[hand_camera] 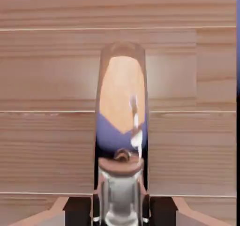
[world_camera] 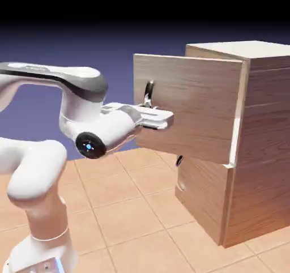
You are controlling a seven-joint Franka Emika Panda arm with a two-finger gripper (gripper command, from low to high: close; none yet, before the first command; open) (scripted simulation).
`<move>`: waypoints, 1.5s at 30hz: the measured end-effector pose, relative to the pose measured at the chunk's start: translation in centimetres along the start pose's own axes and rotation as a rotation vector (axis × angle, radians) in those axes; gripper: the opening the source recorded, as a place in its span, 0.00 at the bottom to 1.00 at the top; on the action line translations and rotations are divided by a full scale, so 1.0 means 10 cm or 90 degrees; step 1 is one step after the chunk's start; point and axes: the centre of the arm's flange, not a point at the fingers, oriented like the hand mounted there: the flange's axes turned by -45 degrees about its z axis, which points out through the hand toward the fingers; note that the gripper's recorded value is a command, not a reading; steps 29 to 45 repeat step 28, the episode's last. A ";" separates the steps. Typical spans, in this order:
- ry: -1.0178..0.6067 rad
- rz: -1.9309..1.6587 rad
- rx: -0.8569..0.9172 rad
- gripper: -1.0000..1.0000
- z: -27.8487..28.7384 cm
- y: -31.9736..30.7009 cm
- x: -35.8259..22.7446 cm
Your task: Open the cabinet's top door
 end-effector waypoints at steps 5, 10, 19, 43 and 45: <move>0.000 0.000 -0.078 0.00 -0.29 -0.20 0.00; 0.000 0.000 -0.172 0.00 -0.60 -0.48 0.00; 0.000 0.000 -0.341 0.00 -1.04 -1.08 0.00; 0.000 0.000 -0.466 0.00 -1.26 -1.60 0.00; 0.000 0.000 -0.466 0.00 -1.26 -1.60 0.00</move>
